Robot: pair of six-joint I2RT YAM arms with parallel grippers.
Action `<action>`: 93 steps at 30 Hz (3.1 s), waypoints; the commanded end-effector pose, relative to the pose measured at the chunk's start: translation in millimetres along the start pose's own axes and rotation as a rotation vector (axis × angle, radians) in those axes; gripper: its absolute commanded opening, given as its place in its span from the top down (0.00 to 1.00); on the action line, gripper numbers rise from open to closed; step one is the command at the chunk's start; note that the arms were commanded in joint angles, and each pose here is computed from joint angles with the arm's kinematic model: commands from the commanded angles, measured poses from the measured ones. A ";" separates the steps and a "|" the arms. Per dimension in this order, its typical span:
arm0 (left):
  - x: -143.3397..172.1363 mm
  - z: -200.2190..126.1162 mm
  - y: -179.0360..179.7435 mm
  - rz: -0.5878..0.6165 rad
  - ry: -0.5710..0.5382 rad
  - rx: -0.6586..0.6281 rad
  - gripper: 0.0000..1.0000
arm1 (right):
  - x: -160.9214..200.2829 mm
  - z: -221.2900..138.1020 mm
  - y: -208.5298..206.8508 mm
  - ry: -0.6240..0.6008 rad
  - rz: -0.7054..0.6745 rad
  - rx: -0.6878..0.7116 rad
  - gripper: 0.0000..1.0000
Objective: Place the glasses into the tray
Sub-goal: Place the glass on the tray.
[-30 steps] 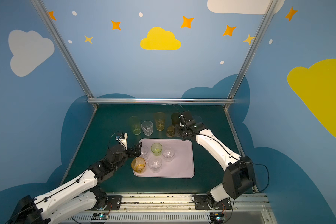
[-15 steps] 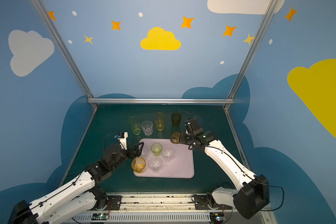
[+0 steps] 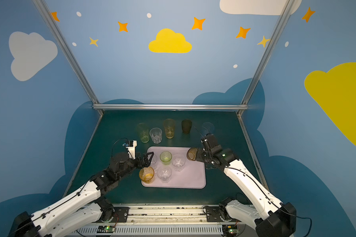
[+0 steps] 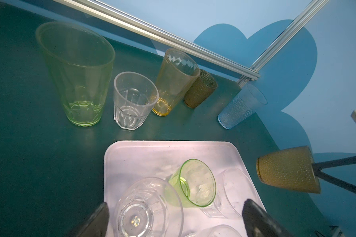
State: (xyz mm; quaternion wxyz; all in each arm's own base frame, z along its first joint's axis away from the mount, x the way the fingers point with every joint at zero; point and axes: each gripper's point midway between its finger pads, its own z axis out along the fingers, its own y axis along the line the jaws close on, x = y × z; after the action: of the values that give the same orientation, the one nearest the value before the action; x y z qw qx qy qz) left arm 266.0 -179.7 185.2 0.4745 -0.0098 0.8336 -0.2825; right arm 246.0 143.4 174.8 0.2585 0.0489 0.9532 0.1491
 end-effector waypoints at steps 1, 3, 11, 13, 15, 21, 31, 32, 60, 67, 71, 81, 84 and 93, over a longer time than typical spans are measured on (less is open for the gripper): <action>-13.5 -9.8 -0.6 -0.019 -0.050 -0.002 0.00 | 9.8 -3.5 -1.7 0.008 0.025 -0.007 1.00; -16.0 -13.7 0.1 -0.024 -0.068 0.000 0.00 | 14.7 -1.8 -1.6 0.013 0.034 -0.013 1.00; -16.7 -16.8 3.5 -0.023 -0.080 -0.012 0.00 | 35.8 7.7 -6.1 0.062 0.031 0.018 1.00; -15.5 -15.9 4.1 -0.024 -0.076 -0.015 0.00 | 41.0 10.3 -8.9 0.073 0.029 0.033 1.00; -14.3 -14.9 5.0 -0.026 -0.071 -0.019 0.00 | 45.9 12.8 -11.5 0.083 0.027 0.044 1.00; -11.3 -15.9 9.2 -0.030 -0.065 -0.035 0.00 | 57.6 18.4 -23.9 0.108 0.026 0.092 1.00; -9.2 -14.2 12.5 -0.034 -0.062 -0.050 0.00 | 69.1 22.2 -18.6 0.138 0.018 0.079 1.00; -8.9 -14.0 12.9 -0.034 -0.061 -0.052 0.00 | 69.7 22.8 -17.1 0.141 0.015 0.076 1.00; -10.2 -16.9 20.9 -0.038 -0.076 -0.092 0.00 | 91.5 42.7 32.4 0.215 -0.188 0.035 1.00; -9.5 -16.1 21.0 -0.039 -0.073 -0.092 0.00 | 94.3 46.9 47.6 0.237 -0.223 0.011 1.00; -8.8 -15.6 21.1 -0.038 -0.069 -0.093 0.00 | 95.6 49.1 49.8 0.250 -0.232 0.017 1.00; -7.9 -15.8 22.7 -0.033 -0.069 -0.099 0.00 | 103.1 53.5 49.3 0.284 -0.239 0.025 0.92; -8.4 -16.3 23.3 -0.035 -0.072 -0.102 0.00 | 104.7 53.0 48.9 0.288 -0.241 0.025 0.80; -9.6 -17.1 26.1 -0.040 -0.075 -0.122 0.00 | 99.2 42.6 46.9 0.266 -0.225 0.014 0.46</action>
State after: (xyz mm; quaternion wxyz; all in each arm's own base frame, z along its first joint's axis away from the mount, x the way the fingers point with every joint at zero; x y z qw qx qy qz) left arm 265.2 -154.5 193.5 0.5011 -0.0582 0.8243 -0.2567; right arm 182.2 217.4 93.3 0.1339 -0.0804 0.9816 0.1098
